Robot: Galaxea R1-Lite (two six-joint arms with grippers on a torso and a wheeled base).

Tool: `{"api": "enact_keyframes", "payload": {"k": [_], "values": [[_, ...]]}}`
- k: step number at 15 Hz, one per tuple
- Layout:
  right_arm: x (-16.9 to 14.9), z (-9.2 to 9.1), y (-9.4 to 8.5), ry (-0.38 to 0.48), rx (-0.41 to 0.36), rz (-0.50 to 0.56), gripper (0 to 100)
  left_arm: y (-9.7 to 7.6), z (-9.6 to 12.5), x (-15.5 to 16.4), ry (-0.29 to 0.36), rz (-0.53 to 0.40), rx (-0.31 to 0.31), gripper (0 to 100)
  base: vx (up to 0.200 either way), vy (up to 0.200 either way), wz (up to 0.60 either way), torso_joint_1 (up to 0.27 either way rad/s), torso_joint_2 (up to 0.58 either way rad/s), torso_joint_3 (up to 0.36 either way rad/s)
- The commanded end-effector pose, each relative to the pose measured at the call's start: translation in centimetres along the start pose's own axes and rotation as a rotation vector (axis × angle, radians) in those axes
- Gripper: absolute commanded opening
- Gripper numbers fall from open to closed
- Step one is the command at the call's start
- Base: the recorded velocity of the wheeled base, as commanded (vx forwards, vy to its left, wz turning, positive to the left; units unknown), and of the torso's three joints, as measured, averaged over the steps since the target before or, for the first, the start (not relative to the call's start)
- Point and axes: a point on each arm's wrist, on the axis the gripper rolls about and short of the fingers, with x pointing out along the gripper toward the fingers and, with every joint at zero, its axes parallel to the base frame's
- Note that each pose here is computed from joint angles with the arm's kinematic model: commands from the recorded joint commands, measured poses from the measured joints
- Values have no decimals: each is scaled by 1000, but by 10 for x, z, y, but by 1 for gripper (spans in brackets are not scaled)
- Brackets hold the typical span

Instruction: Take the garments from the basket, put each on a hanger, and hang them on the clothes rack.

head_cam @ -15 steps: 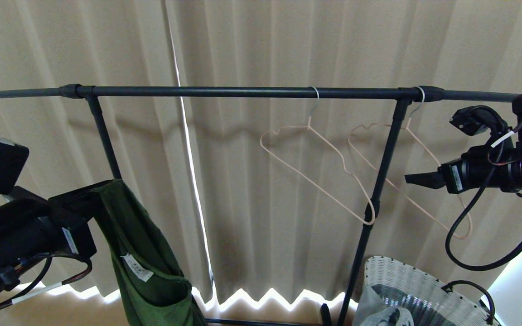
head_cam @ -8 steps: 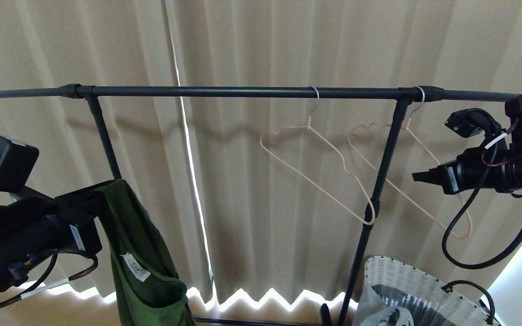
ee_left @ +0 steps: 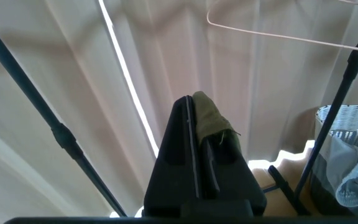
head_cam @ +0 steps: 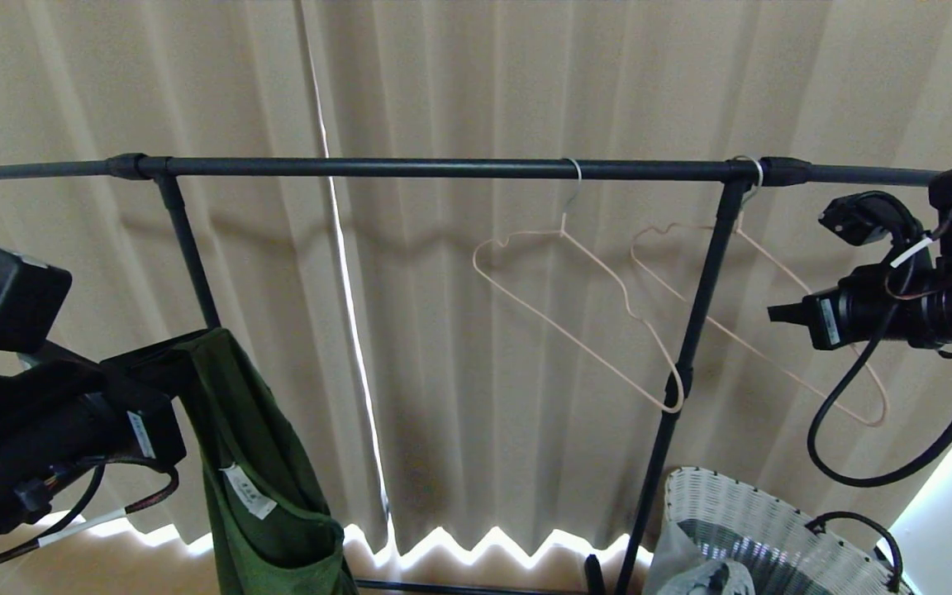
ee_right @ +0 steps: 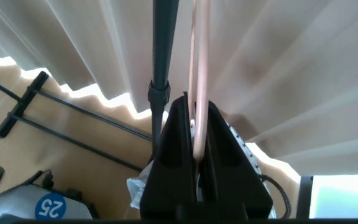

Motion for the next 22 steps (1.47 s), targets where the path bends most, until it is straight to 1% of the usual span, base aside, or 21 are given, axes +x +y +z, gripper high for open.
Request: {"api": "enact_keyframes", "payload": {"k": [1, 4, 5, 6, 8, 10, 11, 12, 14, 15, 16, 19, 22], "values": [[-15, 5, 1, -43, 30, -10, 0, 0, -1, 0, 5, 1, 0, 0, 0, 0, 0, 0, 0, 0], [-33, 10, 0, -112, 41, -31, 0, 0, -2, 1, 9, -2, 10, 0, 0, 0, 0, 0, 0, 0], [-37, 8, 0, -116, 45, -37, 0, 0, -2, 1, 8, 0, 16, 0, 0, 0, 0, 0, 0, 0], [-44, 2, -1, -113, 54, -47, 0, 0, -1, 1, 8, 0, 32, 0, 0, 0, 0, 0, 0, 0], [-53, -10, -3, -98, 76, -69, 0, 1, -2, 7, 17, 3, 36, 0, 0, 0, 0, 0, 0, 0], [-61, -16, -3, -98, 95, -93, 0, 3, -1, 8, 15, 13, 51, 0, 0, 0, 0, 0, 0, 0], [-68, -21, -3, -127, 114, -106, 0, 6, -2, 8, 20, 27, 57, 0, 0, 0, 0, 0, 0, 0], [-70, -24, -3, -142, 117, -114, 0, 6, -1, 8, 19, 34, 67, 0, 0, 0, 0, 0, 0, 0], [-74, -34, -4, -168, 116, -133, 0, 8, -3, 8, 26, 43, 71, 0, -200, 0, 0, 7, 0, 0], [-75, -35, -3, -174, 115, -135, 0, 9, -3, 8, 26, 48, 72, 0, -200, 0, 0, 17, 7, 7], [-81, -38, -1, -181, 114, -138, 0, 11, -5, 10, 40, 59, 70, 0, -200, 0, 0, 12, 12, -2], [-89, -48, 4, -179, 111, -138, 0, 15, -10, 15, 68, 75, 67, 0, -200, 0, 0, -4, -1, 9], [-96, -59, 8, -173, 111, -138, 0, 15, -15, 22, 97, 71, 68, 0, -200, 0, 0, 5, 2, 2]]}}
